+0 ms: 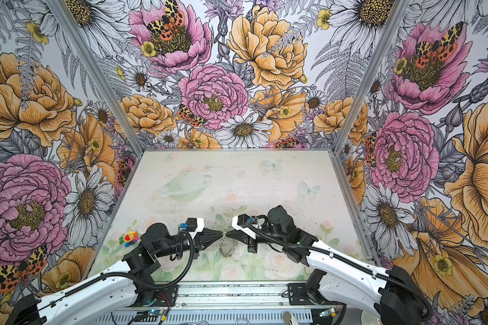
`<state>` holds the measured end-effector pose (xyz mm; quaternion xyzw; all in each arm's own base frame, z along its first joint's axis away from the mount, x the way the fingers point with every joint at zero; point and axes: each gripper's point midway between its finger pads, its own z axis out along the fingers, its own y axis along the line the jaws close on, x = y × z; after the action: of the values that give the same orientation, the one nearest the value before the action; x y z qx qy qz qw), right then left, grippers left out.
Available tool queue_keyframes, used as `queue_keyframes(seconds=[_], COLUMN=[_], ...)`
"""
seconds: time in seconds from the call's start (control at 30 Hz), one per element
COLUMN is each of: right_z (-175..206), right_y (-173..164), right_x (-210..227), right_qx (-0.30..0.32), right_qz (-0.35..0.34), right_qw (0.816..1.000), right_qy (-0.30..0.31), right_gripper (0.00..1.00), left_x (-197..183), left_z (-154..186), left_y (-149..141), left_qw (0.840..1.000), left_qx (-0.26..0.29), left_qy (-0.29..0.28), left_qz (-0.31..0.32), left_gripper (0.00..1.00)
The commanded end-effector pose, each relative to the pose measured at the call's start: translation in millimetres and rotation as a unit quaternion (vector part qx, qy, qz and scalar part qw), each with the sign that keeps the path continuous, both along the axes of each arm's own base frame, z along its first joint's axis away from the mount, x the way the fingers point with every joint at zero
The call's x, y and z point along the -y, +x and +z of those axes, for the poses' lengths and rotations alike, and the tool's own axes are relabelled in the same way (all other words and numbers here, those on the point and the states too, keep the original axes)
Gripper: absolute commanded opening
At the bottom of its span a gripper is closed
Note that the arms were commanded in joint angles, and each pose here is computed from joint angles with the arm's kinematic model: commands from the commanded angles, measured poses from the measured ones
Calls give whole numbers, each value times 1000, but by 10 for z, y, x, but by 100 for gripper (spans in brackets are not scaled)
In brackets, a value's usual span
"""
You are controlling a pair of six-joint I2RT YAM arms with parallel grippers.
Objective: Attach keys to a key ring
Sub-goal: Pass the keyring.
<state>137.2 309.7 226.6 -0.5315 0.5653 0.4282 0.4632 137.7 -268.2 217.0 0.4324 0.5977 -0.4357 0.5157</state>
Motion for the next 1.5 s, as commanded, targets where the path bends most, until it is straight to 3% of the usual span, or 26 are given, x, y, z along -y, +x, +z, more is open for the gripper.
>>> queue_keyframes(seconds=[0.0,0.17,0.63,0.8,1.03,1.13,1.3,1.4,1.47], right_z=[192,199,188,144,55,-33,-193,-340,-475], right_y=[-19,-18,-44,1,285,483,615,707,831], right_x=[-24,-59,-89,-59,123,293,480,578,694], right_qx=[17,15,11,14,14,9,-48,-96,-141], right_qz=[11,17,28,11,-92,-170,-242,-288,-345], right_qw=[999,999,999,999,996,985,968,951,924], right_qy=[37,38,43,37,4,-19,-51,-68,-81], right_gripper=[0,0,0,0,13,16,19,19,20], left_x=[5,34,47,35,-37,-70,-96,-115,-127], left_z=[60,61,64,8,-87,-132,-226,-262,-273], left_y=[-80,-111,-53,12,214,281,349,381,401], left_qw=[1000,999,999,1000,998,996,992,991,990], left_qx=[2,0,-2,-3,7,15,23,24,24], left_qy=[-17,-18,-15,-5,20,33,58,64,66], left_qz=[-25,-38,-30,-12,53,79,108,119,126], left_gripper=[14,15,1,0,0,0,0,0,0])
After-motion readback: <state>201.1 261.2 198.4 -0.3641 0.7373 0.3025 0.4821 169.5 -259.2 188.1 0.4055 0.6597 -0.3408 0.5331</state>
